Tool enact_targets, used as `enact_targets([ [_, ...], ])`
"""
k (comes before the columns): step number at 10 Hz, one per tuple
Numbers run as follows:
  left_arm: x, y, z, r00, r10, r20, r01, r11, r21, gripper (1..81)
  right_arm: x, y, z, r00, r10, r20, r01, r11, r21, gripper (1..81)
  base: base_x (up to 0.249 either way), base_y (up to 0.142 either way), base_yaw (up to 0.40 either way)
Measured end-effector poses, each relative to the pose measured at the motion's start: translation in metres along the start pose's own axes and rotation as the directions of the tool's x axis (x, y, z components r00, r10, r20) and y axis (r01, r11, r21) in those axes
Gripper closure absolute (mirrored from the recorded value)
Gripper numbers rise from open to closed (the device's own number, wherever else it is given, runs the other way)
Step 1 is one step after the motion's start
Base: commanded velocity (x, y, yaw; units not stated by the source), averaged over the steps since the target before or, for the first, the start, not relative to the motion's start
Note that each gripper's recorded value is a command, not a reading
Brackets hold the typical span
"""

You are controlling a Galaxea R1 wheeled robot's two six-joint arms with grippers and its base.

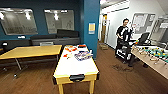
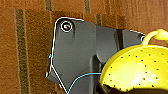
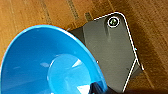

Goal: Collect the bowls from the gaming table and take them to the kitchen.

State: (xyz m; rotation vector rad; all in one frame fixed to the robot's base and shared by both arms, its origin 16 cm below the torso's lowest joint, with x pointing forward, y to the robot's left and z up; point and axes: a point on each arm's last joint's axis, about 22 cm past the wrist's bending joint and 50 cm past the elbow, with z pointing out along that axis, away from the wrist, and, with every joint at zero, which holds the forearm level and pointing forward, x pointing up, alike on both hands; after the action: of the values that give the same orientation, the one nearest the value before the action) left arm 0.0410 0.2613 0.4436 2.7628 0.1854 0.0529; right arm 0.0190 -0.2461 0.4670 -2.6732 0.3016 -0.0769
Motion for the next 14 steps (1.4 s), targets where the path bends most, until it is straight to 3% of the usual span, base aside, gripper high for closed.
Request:
enact_targets([
  [2, 0.003, -0.004, 0.000, 1.0000, 0.004, -0.004, -0.004, 0.9999, 0.011, 81.1, 0.000, 0.006, -0.001, 1.0000, 0.001, -0.002, -0.001, 0.9999, -0.011, 81.1, 0.000, 0.000, -0.399],
  [4, 0.000, 0.010, 0.006, 1.0000, 0.004, -0.001, -0.004, 1.0000, -0.006, 81.1, -0.002, 0.001, 0.002, 1.0000, 0.001, 0.001, -0.001, 1.0000, -0.005, 81.1, 0.000, 0.000, -0.399],
  [8, 0.004, -0.008, 0.002, 1.0000, 0.006, -0.007, -0.005, 0.9996, 0.026, 81.1, -0.001, 0.002, 0.002, 1.0000, 0.001, -0.002, -0.001, 1.0000, -0.008, 81.1, 0.000, 0.000, -0.399],
  [14, 0.000, -0.002, 0.004, 1.0000, 0.005, -0.002, -0.005, 0.9998, 0.017, 81.1, -0.005, 0.008, 0.001, 1.0000, 0.003, -0.004, -0.004, 0.9999, -0.016, 81.1, 0.000, 0.000, -0.399],
])
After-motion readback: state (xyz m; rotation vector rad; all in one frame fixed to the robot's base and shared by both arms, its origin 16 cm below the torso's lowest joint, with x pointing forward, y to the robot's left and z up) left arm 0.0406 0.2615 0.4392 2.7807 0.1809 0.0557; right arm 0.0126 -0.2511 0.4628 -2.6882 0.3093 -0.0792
